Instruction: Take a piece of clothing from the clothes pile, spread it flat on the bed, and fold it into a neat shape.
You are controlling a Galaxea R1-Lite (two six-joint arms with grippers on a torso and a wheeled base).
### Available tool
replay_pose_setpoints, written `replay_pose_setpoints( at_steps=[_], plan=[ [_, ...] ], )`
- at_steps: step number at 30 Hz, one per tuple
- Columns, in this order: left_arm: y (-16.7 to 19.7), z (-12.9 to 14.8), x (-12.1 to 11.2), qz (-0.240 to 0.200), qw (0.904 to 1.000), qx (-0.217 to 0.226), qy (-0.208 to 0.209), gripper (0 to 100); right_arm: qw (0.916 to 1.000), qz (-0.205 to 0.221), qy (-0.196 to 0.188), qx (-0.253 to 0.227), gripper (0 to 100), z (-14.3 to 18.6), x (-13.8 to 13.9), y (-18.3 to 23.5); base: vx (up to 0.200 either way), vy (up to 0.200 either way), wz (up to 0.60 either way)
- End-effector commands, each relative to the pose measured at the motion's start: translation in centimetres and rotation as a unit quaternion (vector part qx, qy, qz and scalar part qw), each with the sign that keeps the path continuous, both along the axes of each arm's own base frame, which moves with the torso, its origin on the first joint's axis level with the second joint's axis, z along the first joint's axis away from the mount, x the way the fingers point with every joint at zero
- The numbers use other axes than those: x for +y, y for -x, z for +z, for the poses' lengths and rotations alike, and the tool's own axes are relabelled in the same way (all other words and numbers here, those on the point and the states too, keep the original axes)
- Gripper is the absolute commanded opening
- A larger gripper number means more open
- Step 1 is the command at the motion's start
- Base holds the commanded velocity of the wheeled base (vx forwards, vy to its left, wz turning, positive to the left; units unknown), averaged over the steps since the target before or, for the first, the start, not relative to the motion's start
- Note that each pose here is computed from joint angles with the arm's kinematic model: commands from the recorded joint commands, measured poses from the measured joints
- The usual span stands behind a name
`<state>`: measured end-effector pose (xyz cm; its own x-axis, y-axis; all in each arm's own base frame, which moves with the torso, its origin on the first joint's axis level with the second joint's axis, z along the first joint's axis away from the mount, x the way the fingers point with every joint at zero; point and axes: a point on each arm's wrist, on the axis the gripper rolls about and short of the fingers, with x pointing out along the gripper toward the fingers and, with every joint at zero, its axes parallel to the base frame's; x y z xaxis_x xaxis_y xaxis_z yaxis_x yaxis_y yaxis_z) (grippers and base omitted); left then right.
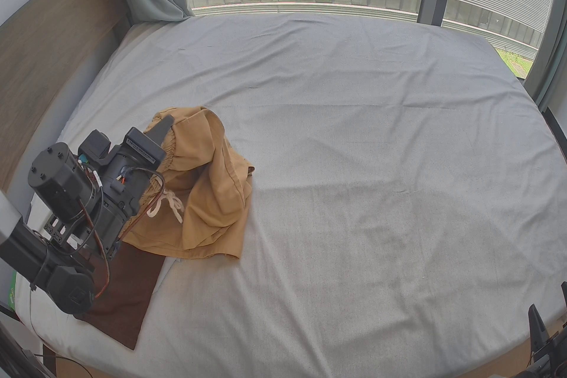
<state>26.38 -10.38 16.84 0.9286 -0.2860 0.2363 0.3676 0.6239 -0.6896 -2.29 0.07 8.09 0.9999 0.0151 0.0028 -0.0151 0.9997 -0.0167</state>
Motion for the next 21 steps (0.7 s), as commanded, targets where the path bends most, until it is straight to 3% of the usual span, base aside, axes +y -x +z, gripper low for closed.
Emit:
replay_pose_setpoints(
  at_steps=[1, 21],
  plan=[
    [0.3, 0.6, -1.2, -0.013, 0.9998, -0.009, 0.015, 0, 1.0000, 0.000, 0.001, 0.001, 100, -0.5, 0.0, 0.0, 0.000, 0.000, 0.00],
    [1.9, 3.3, -7.5, -0.087, 0.9949, -0.029, 0.042, 0, 1.0000, 0.000, 0.000, 0.001, 100, -0.5, 0.0, 0.0, 0.000, 0.000, 0.00]
  ],
)
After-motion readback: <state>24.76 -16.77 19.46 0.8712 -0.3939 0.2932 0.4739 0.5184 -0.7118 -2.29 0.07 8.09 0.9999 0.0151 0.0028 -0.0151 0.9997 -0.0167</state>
